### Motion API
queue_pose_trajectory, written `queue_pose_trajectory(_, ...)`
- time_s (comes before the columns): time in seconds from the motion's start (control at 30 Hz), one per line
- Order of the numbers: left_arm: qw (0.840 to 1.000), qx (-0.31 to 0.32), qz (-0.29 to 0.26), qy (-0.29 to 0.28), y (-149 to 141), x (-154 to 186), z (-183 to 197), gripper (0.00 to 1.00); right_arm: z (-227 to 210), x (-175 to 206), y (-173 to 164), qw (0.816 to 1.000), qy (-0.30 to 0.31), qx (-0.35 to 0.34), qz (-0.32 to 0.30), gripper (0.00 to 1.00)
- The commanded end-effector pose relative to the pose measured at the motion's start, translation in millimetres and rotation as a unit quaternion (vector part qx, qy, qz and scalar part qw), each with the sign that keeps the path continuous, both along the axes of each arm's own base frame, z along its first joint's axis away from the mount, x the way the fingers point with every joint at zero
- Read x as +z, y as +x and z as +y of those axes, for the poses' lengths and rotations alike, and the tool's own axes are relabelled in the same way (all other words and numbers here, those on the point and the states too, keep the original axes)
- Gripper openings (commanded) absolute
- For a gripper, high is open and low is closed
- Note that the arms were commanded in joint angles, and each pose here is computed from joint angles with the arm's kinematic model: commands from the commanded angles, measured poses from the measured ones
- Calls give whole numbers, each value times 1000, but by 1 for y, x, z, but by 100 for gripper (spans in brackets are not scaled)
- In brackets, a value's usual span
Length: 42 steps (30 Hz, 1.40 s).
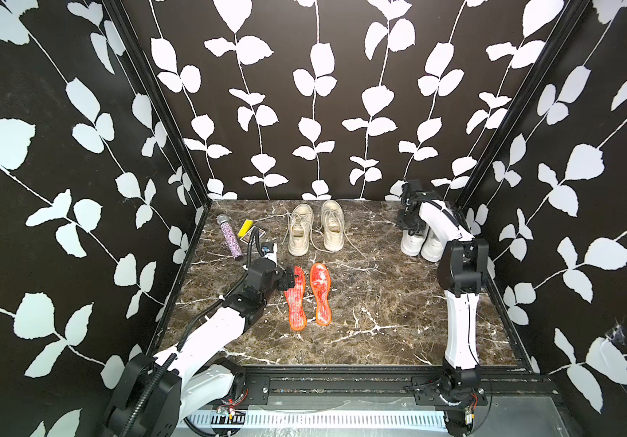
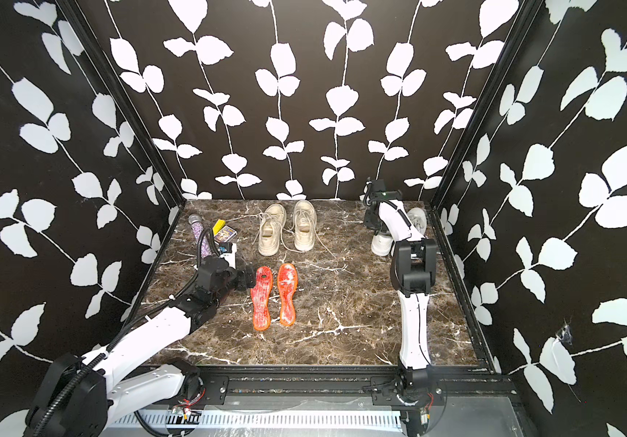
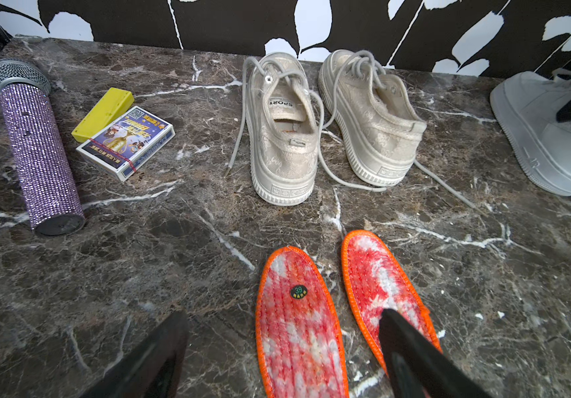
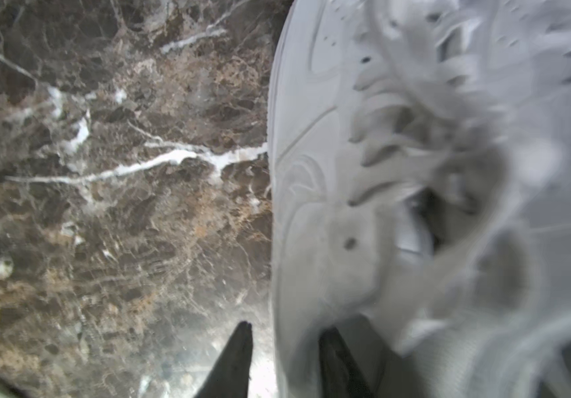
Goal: Remove the insole from the shoe
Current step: Move the shoe to the center of the board.
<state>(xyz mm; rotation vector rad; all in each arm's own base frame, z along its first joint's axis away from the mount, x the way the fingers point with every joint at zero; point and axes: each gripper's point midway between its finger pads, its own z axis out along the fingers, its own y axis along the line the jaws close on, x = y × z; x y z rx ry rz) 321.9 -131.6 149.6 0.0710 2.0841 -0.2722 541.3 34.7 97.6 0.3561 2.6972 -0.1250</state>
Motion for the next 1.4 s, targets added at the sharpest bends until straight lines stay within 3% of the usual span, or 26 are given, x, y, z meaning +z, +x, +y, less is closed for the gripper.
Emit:
queue_pose_trajectory(0.0, 1000, 5, -10, 1, 2, 1, 2, 88, 3, 3, -3, 1000, 12, -3, 5, 19)
queue_pose_trajectory(0.17, 1000, 4, -5, 0, 4, 0, 1, 88, 3, 7, -6, 1000, 6, 6, 1, 0)
queue_pose_trajectory(0.37, 1000, -1, -6, -13, 5, 4, -3, 88, 28, 33, -9, 995, 50, 57, -57, 0)
queue_pose_trajectory(0.57, 1000, -5, 1, -27, 9, 12, -9, 89, 52, 53, -33, 991, 49, 98, -75, 0)
queue_pose_trajectory(0.9, 998, -10, 29, -63, 13, 8, -21, 90, 102, 35, -115, 982, 76, 170, -41, 0)
queue_pose_trajectory(1.23, 995, -11, 62, -73, 9, -2, -25, 90, 129, 11, -203, 973, 42, 228, 8, 0)
queue_pose_trajectory(1.37, 994, -12, 73, -80, 11, -5, -29, 89, 142, 19, -226, 968, 43, 247, 0, 0)
